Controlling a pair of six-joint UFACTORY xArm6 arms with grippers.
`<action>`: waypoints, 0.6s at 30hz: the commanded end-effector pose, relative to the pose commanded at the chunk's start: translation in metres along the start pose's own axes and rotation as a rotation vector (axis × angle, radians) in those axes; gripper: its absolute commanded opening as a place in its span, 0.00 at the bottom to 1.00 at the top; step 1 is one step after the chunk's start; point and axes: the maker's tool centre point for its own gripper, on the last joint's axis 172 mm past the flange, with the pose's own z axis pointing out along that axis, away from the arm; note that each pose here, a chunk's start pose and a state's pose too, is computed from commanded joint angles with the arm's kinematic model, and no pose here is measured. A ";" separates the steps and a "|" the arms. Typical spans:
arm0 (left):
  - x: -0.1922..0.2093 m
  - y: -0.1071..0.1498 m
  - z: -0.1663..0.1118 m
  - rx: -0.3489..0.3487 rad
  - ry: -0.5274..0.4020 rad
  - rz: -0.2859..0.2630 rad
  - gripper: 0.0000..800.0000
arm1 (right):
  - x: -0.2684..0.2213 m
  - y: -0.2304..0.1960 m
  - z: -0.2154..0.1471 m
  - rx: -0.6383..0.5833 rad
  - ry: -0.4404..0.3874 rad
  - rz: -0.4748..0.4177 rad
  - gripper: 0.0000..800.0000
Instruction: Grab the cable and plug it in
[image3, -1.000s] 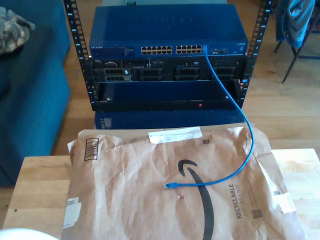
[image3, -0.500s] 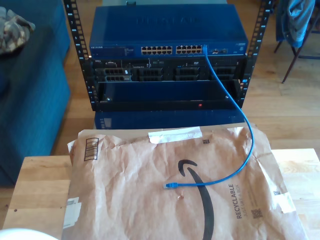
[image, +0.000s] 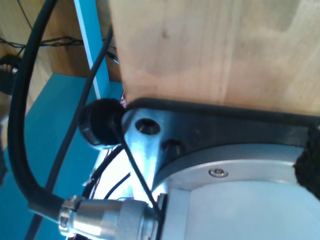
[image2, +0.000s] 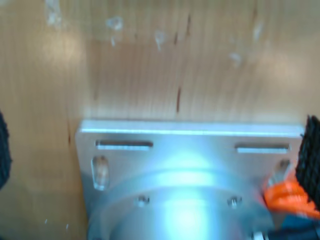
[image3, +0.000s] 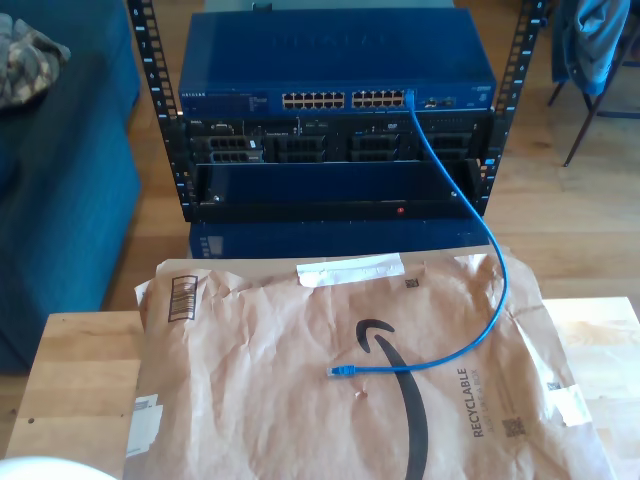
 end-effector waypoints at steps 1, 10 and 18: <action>0.000 0.000 0.000 0.000 0.000 0.000 1.00 | 0.002 0.000 0.001 0.001 0.008 0.000 1.00; 0.000 0.000 0.000 0.000 0.000 0.000 1.00 | 0.002 0.000 0.005 -0.001 0.014 -0.006 1.00; 0.000 0.000 0.000 0.000 0.000 0.000 1.00 | 0.004 0.000 0.007 -0.001 0.026 -0.007 1.00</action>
